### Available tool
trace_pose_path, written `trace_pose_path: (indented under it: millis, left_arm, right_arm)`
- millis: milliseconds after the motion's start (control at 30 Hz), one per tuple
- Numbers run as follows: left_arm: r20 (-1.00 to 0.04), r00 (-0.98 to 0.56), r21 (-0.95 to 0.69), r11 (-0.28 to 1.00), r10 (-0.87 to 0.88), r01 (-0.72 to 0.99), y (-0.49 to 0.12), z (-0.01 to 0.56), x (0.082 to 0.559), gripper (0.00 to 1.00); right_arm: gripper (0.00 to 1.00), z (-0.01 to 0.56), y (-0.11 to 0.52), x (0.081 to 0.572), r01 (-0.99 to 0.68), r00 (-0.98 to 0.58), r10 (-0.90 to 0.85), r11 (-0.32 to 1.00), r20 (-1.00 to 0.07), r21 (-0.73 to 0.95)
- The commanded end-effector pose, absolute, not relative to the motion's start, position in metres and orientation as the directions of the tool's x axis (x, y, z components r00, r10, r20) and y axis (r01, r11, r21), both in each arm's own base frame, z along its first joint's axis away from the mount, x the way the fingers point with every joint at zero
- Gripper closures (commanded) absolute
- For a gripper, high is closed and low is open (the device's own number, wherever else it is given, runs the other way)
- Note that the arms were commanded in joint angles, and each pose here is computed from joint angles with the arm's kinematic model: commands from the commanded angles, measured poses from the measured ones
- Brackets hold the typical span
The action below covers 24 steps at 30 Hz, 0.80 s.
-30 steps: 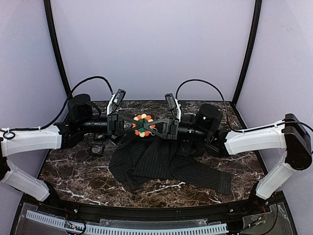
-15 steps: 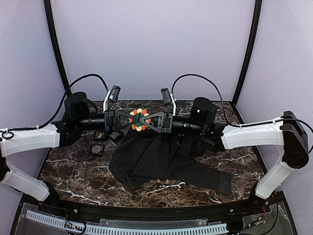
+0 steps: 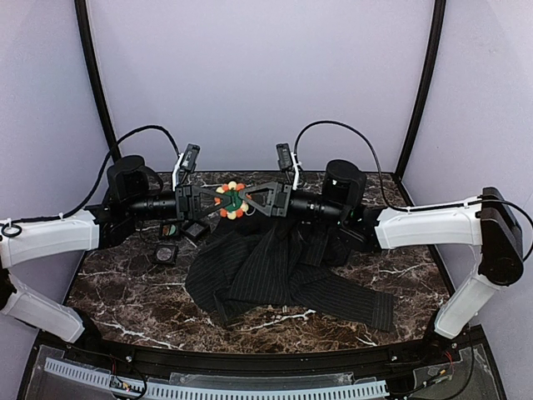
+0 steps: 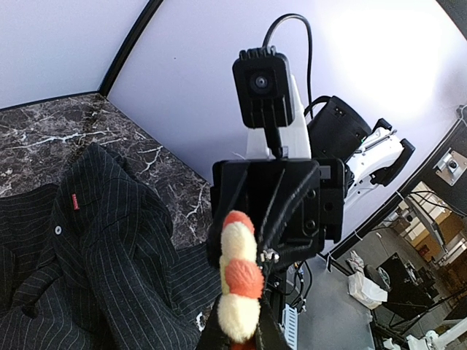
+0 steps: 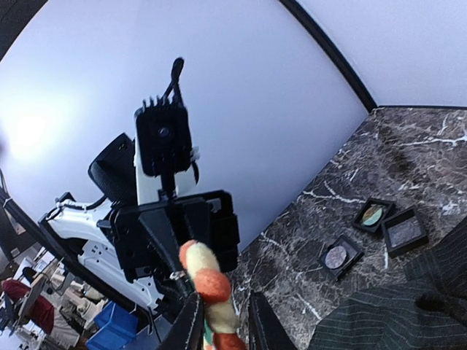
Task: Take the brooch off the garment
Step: Close the brooch securely, then place the brooch in the brooch box.
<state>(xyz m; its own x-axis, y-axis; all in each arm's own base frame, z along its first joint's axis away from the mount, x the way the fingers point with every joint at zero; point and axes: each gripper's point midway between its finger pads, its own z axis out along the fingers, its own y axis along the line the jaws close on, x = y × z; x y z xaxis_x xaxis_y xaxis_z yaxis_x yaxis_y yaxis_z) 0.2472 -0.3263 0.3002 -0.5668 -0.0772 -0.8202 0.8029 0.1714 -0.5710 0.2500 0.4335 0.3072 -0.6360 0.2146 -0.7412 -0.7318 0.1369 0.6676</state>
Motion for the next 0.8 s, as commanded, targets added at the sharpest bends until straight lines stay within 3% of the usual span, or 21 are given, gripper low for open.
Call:
trace_pose_path:
  millis: [0, 167, 467, 767]
  left_arm:
    - [-0.823, -0.566, -0.566, 0.154, -0.052, 0.810, -0.321, 0.300, 0.237, 0.99]
    - [-0.822, -0.567, -0.568, 0.152, -0.049, 0.809, -0.322, 0.300, 0.237, 0.99]
    - [-0.824, -0.563, -0.565, 0.138, -0.053, 0.814, -0.321, 0.304, 0.234, 0.99]
    - [-0.842, -0.538, -0.534, 0.174, -0.023, 0.828, -0.320, 0.302, 0.236, 0.99]
  right_arm:
    - [0.79, 0.334, 0.419, 0.284, -0.735, -0.571, 0.345, 0.188, -0.745, 0.651]
    - [0.77, 0.337, 0.422, 0.282, -0.743, -0.572, 0.340, 0.172, -0.747, 0.647]
    - [0.49, 0.345, 0.420, 0.239, -0.863, -0.458, 0.261, 0.096, -0.850, 0.495]
    - [0.40, 0.313, 0.406, 0.242, -0.822, -0.494, 0.204, 0.208, -0.845, 0.531]
